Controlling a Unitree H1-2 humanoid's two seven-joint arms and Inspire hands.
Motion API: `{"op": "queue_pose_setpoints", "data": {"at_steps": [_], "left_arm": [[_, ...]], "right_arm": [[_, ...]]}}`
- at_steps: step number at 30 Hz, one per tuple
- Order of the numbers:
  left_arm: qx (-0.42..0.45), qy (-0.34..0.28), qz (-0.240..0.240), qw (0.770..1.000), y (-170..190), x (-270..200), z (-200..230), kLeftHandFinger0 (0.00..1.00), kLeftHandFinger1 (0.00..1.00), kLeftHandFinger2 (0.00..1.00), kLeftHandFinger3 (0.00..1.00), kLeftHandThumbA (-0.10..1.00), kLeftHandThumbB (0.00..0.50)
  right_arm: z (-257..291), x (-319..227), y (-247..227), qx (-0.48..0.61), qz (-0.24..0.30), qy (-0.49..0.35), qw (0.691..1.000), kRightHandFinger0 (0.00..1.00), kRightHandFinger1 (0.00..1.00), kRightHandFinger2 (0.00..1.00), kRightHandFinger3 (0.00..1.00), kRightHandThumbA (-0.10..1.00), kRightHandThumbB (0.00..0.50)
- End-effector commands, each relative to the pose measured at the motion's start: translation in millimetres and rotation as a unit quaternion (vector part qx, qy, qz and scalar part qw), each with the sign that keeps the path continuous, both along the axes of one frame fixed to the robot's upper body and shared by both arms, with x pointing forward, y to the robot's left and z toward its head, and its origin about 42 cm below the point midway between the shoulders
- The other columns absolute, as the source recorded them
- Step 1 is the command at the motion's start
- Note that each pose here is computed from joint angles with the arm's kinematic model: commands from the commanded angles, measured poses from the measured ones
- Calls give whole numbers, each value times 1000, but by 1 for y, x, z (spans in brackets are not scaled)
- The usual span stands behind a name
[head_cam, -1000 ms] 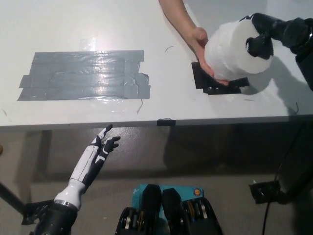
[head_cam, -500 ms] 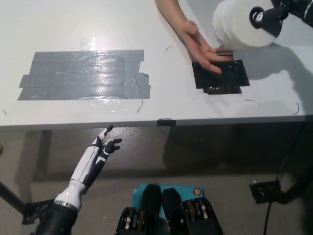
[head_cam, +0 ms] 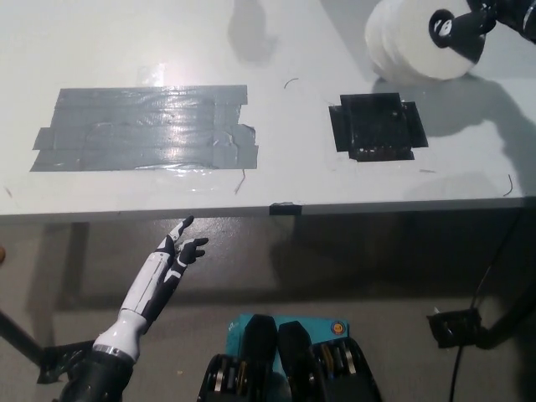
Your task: A person hands over a roll of toilet paper to the robot , and the robot inserts its right thumb into the hole in the centre to grab the roll, and then places it on the balck area on the desk.
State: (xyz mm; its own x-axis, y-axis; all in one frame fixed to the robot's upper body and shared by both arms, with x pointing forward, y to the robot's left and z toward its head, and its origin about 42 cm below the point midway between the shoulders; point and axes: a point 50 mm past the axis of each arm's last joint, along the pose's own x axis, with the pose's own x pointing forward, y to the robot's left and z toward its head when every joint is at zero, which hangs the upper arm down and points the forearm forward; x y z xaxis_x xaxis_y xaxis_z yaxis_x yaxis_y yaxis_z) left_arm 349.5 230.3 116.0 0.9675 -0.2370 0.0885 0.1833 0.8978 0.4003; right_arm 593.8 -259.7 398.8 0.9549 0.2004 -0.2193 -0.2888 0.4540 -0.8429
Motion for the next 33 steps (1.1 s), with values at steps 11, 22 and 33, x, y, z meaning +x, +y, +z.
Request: {"op": "queue_pose_setpoints", "data": {"at_steps": [11, 22, 33], "left_arm": [[13, -33, -12, 999, 1, 4, 14, 848, 792, 825, 1000, 1000, 9], [12, -38, -17, 999, 1, 6, 17, 828, 808, 832, 1000, 1000, 21], [20, -48, -31, 998, 2, 6, 16, 848, 839, 857, 1000, 1000, 86]], "right_arm": [[-14, 7, 42, -50, 23, 11, 998, 327, 905, 1000, 1000, -100, 159], [-46, 6, 45, -71, 18, 52, 996, 454, 846, 1000, 904, -100, 208], [-18, 7, 38, -109, 13, 134, 985, 1000, 1000, 1000, 1000, 475, 380]]}}
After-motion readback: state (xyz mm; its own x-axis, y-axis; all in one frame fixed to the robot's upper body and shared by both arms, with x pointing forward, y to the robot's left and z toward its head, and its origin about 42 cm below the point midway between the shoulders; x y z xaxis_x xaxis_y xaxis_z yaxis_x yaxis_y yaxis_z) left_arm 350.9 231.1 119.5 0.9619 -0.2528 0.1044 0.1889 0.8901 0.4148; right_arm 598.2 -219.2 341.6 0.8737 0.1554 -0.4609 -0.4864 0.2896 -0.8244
